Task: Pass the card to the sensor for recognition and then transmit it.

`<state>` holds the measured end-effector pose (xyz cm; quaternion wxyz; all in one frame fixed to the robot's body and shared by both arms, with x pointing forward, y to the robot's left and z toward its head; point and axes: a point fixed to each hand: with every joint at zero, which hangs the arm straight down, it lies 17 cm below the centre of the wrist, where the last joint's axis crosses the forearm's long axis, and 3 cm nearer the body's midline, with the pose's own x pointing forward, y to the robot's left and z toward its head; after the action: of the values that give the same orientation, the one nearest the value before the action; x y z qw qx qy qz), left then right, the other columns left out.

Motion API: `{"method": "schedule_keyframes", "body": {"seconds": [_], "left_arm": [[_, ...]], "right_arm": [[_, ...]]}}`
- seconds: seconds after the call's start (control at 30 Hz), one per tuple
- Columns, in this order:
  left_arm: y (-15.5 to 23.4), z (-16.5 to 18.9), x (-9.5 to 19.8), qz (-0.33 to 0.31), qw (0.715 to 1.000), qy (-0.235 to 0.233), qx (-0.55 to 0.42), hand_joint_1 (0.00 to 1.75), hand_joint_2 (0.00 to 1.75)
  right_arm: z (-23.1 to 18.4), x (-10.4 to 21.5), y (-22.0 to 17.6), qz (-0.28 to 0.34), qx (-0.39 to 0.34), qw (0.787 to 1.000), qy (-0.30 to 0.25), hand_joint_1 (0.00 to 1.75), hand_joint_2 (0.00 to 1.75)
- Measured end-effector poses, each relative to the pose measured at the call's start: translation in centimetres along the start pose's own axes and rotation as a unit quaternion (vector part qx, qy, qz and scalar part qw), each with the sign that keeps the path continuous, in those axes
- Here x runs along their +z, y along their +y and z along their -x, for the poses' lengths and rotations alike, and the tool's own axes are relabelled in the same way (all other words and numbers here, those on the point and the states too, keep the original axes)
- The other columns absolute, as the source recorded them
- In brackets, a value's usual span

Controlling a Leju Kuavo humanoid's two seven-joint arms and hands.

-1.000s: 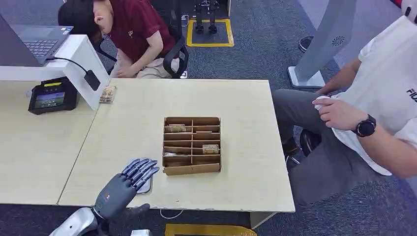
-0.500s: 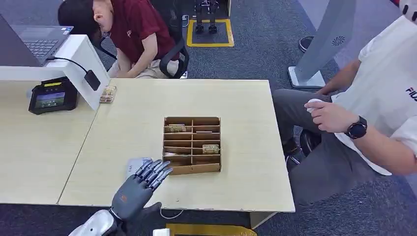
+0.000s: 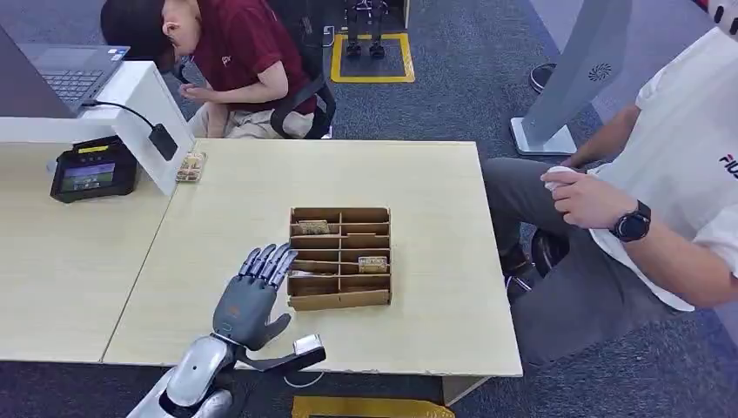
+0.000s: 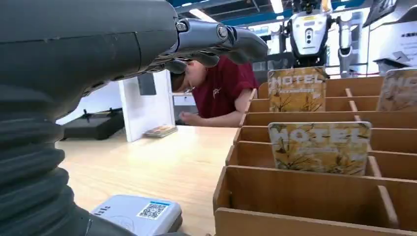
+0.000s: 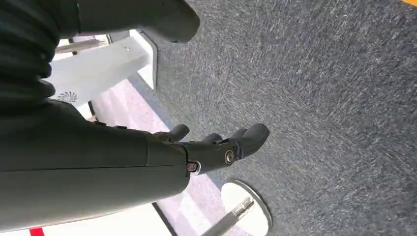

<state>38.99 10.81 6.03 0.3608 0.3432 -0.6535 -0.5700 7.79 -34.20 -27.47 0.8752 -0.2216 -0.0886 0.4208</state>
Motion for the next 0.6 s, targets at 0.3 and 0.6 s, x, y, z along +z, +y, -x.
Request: {"method": "schedule_keyframes", "body": {"seconds": [0.3,0.6], "left_arm": [[0.7,1.3,-0.9,-0.012,1.0,0.024,0.004,0.0,1.75],[0.2,0.2,-1.1,0.007,0.999,0.002,0.05,0.0,1.75]], "right_arm": [[-0.1,0.0,0.0,0.0,0.002,1.0,-0.003,0.0,1.75],[-0.3,0.1,0.1,0.001,0.003,1.0,-0.005,0.0,1.75]]}}
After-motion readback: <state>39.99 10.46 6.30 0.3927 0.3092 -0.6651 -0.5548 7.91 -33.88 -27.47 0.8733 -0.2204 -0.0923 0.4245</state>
